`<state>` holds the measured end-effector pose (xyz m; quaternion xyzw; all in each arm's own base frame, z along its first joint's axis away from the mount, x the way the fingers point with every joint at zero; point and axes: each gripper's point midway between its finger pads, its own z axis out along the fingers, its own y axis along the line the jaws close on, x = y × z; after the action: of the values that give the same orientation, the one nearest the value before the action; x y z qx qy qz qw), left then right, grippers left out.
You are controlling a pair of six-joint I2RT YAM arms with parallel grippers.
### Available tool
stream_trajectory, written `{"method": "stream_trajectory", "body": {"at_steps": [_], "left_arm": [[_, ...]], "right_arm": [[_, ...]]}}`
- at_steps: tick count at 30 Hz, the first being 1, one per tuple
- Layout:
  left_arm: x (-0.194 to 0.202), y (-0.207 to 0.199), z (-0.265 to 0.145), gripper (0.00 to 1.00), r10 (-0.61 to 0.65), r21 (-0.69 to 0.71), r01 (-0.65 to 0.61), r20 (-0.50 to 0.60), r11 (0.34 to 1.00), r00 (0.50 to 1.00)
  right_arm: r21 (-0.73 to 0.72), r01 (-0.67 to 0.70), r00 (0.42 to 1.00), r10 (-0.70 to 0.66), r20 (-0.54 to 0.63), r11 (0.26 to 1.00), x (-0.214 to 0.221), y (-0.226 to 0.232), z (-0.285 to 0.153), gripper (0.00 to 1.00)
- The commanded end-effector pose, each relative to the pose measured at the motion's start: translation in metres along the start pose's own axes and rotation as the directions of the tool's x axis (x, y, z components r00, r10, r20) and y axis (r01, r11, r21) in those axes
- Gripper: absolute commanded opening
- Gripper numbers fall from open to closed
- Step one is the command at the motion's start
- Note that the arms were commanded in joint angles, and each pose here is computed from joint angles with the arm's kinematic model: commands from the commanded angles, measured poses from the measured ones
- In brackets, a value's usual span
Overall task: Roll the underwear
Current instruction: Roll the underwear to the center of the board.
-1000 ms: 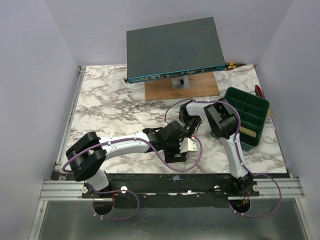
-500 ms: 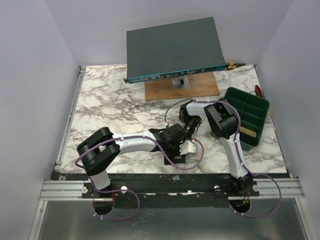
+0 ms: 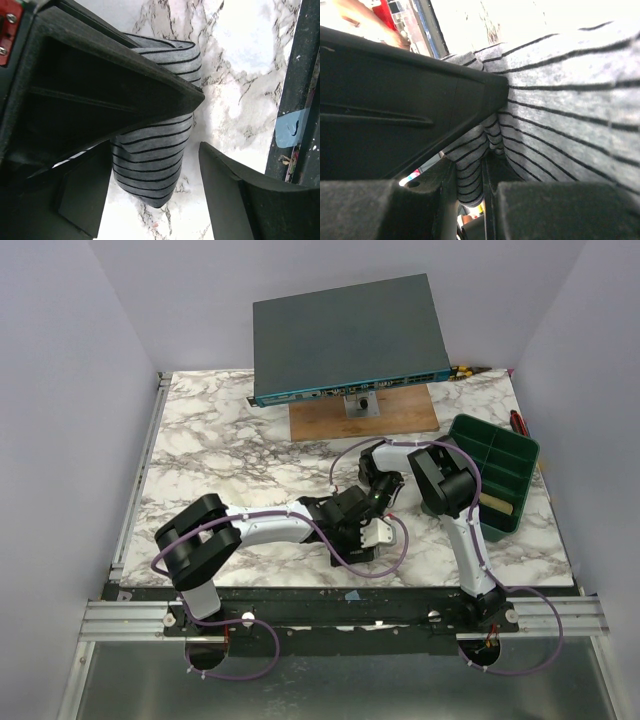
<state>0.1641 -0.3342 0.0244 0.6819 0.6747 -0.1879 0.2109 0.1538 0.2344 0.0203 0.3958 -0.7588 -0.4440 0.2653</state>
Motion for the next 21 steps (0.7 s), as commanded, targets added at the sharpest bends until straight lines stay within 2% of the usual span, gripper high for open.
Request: {"method": "stream_trajectory", "body": {"at_steps": [1,10,13,21], "left_arm": [[-0.023,0.006,0.007,0.67,0.023,-0.005,-0.022,0.093,1.0,0.995],[-0.022,-0.003,0.014,0.48,-0.009,0.06,0.004,0.078,0.998,0.997],[-0.02,-0.007,0.017,0.45,-0.027,0.087,0.021,0.068,0.996,0.997],[-0.015,-0.014,0.024,0.22,-0.05,0.13,0.045,0.037,0.99,0.998]], "right_arm": [[0.23,0.178,0.977,-0.143,-0.159,0.957,0.013,-0.087,0.007,0.06],[0.229,0.181,0.976,-0.147,-0.159,0.956,0.011,-0.088,0.007,0.06],[0.231,0.18,0.977,-0.146,-0.157,0.956,0.011,-0.088,0.007,0.06],[0.252,0.182,0.979,-0.152,-0.133,0.95,0.008,-0.087,0.005,0.06]]}}
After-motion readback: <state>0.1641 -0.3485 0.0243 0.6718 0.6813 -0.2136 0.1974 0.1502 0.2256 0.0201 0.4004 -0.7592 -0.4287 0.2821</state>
